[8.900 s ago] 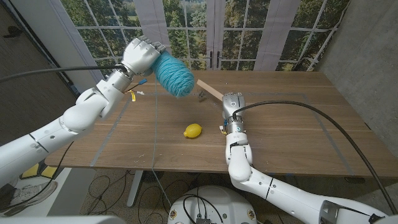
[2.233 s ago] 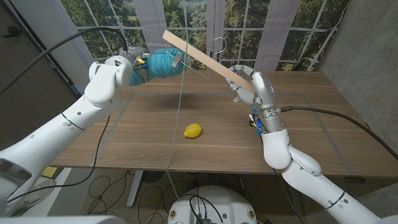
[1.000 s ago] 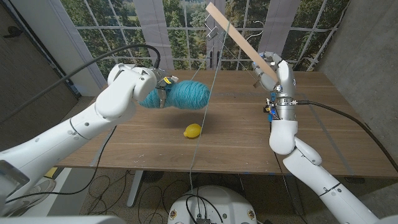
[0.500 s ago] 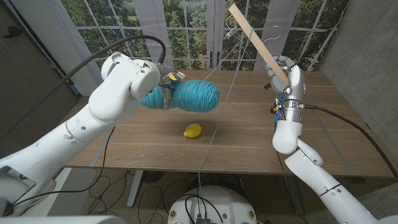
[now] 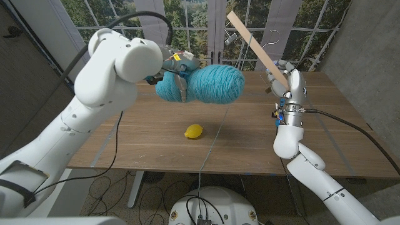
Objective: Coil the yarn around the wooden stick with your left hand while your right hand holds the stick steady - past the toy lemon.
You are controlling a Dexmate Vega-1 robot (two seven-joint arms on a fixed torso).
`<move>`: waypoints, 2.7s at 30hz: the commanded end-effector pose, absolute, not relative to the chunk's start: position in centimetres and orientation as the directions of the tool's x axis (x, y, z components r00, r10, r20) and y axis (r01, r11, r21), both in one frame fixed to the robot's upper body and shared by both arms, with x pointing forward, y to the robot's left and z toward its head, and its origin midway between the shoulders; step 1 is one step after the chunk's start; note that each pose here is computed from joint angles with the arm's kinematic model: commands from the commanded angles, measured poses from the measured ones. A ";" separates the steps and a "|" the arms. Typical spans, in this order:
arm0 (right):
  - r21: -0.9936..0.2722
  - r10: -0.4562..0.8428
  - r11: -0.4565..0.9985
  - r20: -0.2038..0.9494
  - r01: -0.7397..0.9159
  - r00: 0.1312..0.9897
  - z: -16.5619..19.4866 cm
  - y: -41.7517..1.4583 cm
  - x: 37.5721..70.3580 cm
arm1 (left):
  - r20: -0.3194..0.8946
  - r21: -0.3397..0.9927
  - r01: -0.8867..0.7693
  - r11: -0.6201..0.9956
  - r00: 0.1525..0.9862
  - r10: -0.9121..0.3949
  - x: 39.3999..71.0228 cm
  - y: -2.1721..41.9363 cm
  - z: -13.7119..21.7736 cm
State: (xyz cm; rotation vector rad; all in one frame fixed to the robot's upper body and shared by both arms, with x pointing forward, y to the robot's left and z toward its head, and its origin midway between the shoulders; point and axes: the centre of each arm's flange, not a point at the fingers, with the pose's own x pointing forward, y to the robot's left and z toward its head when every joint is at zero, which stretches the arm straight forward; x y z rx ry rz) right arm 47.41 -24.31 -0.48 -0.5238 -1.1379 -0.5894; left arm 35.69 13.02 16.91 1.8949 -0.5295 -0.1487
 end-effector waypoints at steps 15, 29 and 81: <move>-0.313 0.116 0.629 0.943 0.712 0.312 -1.8 -18.4 46.8 | 0.371 0.880 -0.474 -0.023 0.718 -0.590 29.6 13.3 24.3; -0.401 0.242 0.609 0.915 0.684 0.322 -3.5 -15.7 46.7 | 0.496 0.838 -0.545 -0.031 0.783 -0.376 29.5 14.7 29.9; -0.450 0.427 0.733 0.888 0.510 0.170 -3.1 -12.8 42.1 | 0.226 0.952 -0.162 -0.261 0.944 0.241 48.7 22.8 25.7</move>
